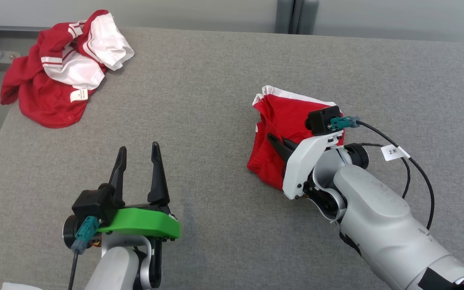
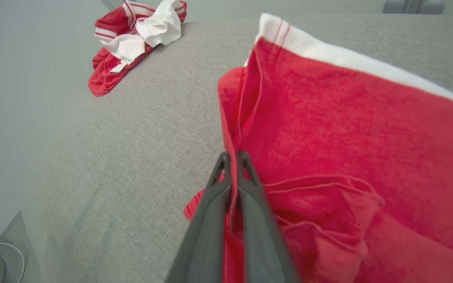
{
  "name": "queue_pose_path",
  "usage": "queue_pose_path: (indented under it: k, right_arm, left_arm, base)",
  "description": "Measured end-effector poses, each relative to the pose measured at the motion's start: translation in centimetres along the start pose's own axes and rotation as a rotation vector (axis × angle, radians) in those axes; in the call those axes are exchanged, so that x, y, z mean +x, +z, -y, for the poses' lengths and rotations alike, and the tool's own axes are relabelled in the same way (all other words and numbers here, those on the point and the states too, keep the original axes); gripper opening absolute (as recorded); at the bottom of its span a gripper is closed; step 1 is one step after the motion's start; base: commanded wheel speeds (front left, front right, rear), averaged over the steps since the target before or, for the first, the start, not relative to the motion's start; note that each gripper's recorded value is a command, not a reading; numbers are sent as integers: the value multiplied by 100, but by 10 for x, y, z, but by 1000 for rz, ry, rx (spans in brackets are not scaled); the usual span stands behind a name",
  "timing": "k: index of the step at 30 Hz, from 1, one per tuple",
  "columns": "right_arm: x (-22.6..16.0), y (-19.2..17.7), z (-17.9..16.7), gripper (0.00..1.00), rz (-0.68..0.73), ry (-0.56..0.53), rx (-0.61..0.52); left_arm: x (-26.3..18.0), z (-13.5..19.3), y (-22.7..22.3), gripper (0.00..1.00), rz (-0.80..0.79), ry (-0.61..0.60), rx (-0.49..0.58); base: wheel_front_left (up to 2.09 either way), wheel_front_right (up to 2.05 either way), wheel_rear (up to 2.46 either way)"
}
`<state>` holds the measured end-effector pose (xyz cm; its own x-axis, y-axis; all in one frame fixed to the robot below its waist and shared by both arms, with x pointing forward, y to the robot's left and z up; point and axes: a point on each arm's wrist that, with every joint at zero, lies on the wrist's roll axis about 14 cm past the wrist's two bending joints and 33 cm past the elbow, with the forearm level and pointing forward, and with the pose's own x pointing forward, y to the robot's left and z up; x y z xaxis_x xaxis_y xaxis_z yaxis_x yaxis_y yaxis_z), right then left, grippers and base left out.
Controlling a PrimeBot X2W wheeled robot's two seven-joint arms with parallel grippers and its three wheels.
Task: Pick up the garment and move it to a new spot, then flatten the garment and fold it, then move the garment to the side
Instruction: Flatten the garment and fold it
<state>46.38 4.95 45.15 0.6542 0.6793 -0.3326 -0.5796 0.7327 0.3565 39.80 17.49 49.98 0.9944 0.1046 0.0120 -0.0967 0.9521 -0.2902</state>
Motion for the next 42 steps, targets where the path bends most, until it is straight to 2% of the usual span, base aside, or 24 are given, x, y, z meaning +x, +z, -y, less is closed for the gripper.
queue_pose_path:
  k: [2,9,13,18,22,23,24,25,26,27,28,33,42]
  right_arm:
    - [-1,1,-1,98,6,1,-1]
    - [-12,16,-8,100,89,19,13]
    - [-24,40,-8,100,179,27,15]
    - [-48,64,27,100,272,-54,-9]
    - [-59,62,54,100,268,-124,-49]
    - [-61,56,61,89,250,-143,-63]
    - [-62,50,67,47,230,-159,-79]
    - [-63,45,73,40,212,-173,-96]
    - [-65,38,79,27,187,-188,-111]
    - [-66,31,84,5,162,-199,-125]
    - [-66,22,88,0,134,-208,-141]
    - [-61,-9,91,0,41,-209,-178]
    - [-39,-33,68,0,-19,-141,-197]
  left_arm:
    - [1,2,0,100,1,-4,-1]
    - [3,13,-2,100,-2,-36,-3]
    - [3,21,-3,100,-4,-59,-10]
    - [3,30,-6,100,-10,-83,-11]
    - [3,31,-7,100,-12,-89,-11]
    - [3,31,-8,100,-14,-87,-10]
    - [3,30,-8,100,-15,-84,-9]
    - [3,29,-8,100,-15,-82,-7]
    - [3,27,-9,100,-16,-78,-6]
    - [3,26,-9,100,-17,-73,-5]
    - [3,24,-9,100,-17,-68,-4]
    - [1,16,-8,100,-15,-47,3]
    - [-2,2,-4,100,-7,-10,14]
  base:
    - [0,0,0]
    - [0,0,0]
    - [0,0,0]
    - [0,0,0]
    - [0,0,0]
    - [0,0,0]
    - [0,0,0]
    - [0,0,0]
    - [0,0,0]
    - [0,0,0]
    - [0,0,0]
    - [0,0,0]
    - [0,0,0]
